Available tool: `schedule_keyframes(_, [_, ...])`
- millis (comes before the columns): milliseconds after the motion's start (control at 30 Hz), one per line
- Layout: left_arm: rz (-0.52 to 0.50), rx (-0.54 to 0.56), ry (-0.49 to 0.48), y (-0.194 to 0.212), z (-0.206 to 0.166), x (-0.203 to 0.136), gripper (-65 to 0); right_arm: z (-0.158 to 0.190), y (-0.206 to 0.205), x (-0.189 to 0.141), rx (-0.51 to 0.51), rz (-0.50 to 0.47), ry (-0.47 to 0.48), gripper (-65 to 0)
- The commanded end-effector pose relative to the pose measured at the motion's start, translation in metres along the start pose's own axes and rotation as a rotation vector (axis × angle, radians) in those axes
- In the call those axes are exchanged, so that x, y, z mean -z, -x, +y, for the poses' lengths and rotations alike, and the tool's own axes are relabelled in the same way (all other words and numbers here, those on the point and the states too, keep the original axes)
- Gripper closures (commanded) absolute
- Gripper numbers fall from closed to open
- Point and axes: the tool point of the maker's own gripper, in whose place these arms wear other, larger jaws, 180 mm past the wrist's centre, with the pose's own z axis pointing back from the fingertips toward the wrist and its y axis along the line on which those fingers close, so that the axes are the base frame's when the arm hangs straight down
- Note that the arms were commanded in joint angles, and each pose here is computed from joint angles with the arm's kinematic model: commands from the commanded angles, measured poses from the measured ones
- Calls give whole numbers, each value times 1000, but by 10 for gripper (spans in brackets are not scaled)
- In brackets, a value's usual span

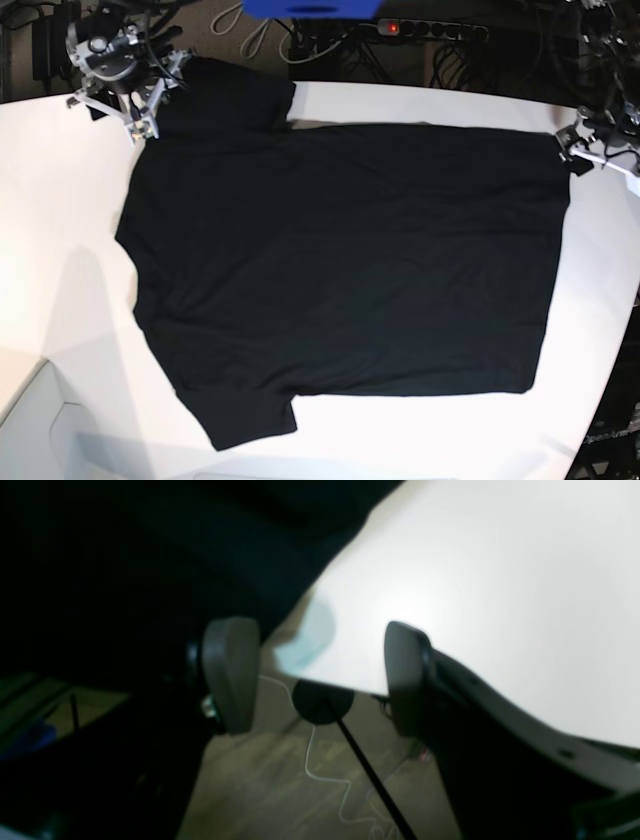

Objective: Layout the t-shirt on the table in an organized manner, then fold the t-shirt properly
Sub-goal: 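Grasp the shirt's collar-side corners with both grippers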

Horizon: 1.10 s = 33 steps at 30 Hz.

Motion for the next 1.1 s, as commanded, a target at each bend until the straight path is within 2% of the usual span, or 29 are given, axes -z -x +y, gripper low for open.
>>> schedule_keyframes(0, [-30,14,-11,-9,4,-3,-491,-3,-7,-3,4,-28,12,-399])
schedule_keyframes(200, [29,-35,-13,5,11,14,-490,-3,-6,-3,3,-27,11,-398])
schedule_keyframes(400, [82,-7,8,19,-1,26,-488,-3,-6,-3,4,-26,10,-397])
schedule_keyframes(467, [82,-10,9,19,-2,27,-457,-3,-6,-3,4,-26,10,-397])
schedule_keyframes(600, [135,0,20,30,-8,40,-335,-3,-6,-3,4,-26,10,-396])
schedule_keyframes(833, [122,-18,13,32,-4,50,-316,-1,-2,-4,1,-18,6,-395])
schedule_keyframes(933, [119,-18,13,32,-4,50,-240,-1,-1,-4,1,-15,5,-395])
schedule_keyframes(1067, [120,-18,15,32,-6,49,-226,-1,0,-4,1,-10,5,-399])
